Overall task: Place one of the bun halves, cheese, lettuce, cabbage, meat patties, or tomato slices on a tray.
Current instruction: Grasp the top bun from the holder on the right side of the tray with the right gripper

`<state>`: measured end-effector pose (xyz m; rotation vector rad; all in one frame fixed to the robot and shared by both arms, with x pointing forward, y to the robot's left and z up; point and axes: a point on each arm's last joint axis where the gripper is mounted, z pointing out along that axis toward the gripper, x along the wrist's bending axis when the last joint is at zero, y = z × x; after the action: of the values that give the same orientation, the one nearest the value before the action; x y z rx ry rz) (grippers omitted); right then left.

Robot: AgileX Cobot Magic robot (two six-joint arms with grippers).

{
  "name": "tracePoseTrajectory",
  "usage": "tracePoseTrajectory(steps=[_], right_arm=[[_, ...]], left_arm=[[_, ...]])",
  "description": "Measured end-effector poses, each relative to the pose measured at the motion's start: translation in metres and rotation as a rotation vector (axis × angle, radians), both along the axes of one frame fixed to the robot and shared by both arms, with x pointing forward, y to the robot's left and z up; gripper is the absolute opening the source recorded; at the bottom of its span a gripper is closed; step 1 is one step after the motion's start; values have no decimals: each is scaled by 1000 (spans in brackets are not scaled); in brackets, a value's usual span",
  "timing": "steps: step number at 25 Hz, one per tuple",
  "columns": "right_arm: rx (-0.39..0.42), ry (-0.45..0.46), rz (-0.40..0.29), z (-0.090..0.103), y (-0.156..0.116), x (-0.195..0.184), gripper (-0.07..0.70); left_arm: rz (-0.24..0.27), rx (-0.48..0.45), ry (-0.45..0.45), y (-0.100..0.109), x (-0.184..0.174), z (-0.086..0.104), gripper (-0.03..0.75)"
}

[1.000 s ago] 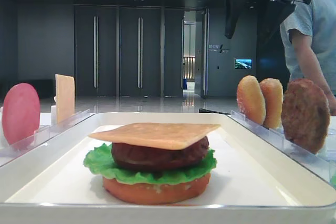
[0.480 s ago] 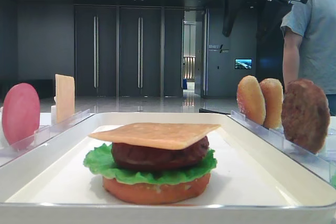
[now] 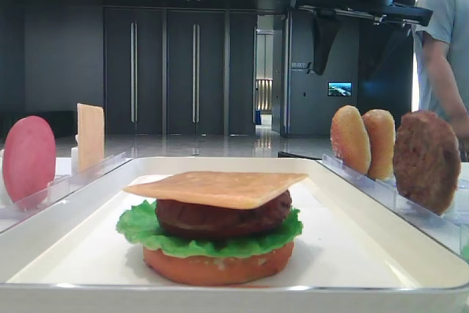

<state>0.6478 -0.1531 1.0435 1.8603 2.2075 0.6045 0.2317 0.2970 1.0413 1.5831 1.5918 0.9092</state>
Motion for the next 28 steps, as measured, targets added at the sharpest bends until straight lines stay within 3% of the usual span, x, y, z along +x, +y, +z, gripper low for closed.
tracePoseTrajectory(steps=[11, 28], right_arm=[[-12, 38, 0, -17, 2, 5, 467], [-6, 17, -1, -17, 2, 7, 465]], left_arm=[[0, 0, 0, 0, 0, 0, 641], [0, 0, 0, 0, 0, 0, 641]])
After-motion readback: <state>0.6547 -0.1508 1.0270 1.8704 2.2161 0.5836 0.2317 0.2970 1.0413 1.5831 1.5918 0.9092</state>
